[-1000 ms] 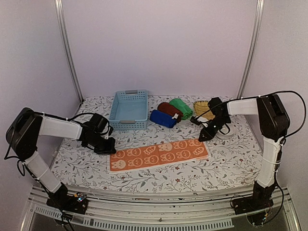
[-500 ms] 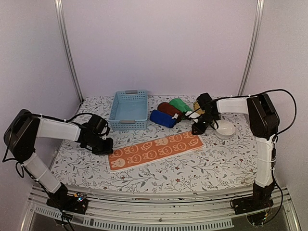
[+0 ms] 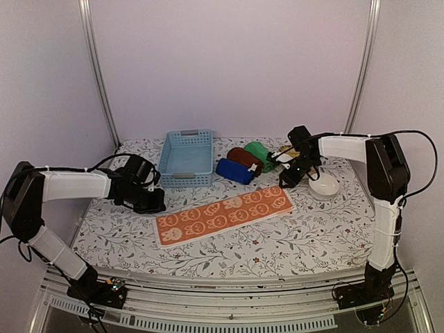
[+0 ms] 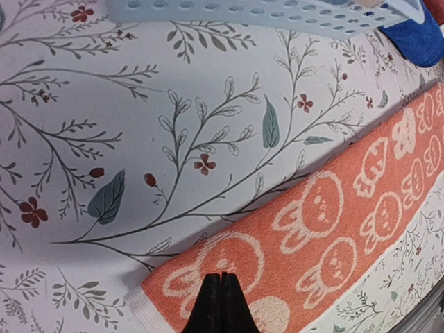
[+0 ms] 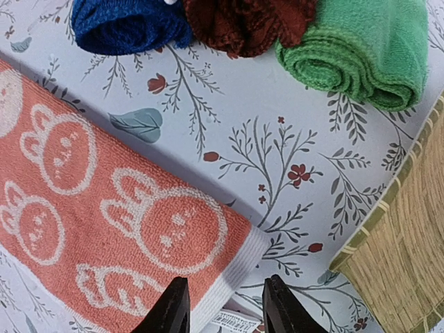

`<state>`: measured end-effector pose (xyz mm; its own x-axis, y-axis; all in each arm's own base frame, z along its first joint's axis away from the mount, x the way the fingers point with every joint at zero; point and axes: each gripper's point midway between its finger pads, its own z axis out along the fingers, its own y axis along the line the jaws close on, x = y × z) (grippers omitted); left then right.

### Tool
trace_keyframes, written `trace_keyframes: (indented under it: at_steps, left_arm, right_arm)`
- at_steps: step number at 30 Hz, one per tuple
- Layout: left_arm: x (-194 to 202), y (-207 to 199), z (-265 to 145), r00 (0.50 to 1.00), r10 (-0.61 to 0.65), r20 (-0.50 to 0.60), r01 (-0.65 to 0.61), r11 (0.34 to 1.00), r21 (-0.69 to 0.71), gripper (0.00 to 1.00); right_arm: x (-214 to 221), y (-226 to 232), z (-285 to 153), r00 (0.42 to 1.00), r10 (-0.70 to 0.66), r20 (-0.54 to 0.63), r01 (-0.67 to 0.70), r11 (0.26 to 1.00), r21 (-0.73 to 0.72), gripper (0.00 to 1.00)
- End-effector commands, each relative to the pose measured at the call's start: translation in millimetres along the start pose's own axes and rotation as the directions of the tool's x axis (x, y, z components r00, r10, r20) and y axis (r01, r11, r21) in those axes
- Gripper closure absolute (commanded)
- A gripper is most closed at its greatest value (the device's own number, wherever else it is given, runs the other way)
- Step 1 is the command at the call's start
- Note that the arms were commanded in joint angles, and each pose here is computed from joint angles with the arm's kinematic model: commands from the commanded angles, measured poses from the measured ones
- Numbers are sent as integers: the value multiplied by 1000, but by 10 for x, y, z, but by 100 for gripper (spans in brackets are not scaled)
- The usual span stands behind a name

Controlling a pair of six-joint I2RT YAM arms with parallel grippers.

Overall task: Roll the towels
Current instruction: Move the towel to the center of the board, then pick up the towel from the center of the board.

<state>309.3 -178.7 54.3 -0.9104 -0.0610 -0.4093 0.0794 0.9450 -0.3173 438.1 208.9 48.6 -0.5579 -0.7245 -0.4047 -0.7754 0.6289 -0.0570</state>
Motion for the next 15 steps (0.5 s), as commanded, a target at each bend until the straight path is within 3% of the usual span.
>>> trace_keyframes:
  at_steps: [1, 15]
  left_arm:
    - [3, -190, -15, 998, 55, -7, -55, 998, 37, 100]
    - [346, -60, 183, 989, 108, -96, -110, 994, -19, 100]
  right_arm:
    - [161, 47, -120, 994, 102, -26, -103, 992, -69, 60]
    - [466, 184, 79, 973, 197, -124, -213, 969, -124, 63]
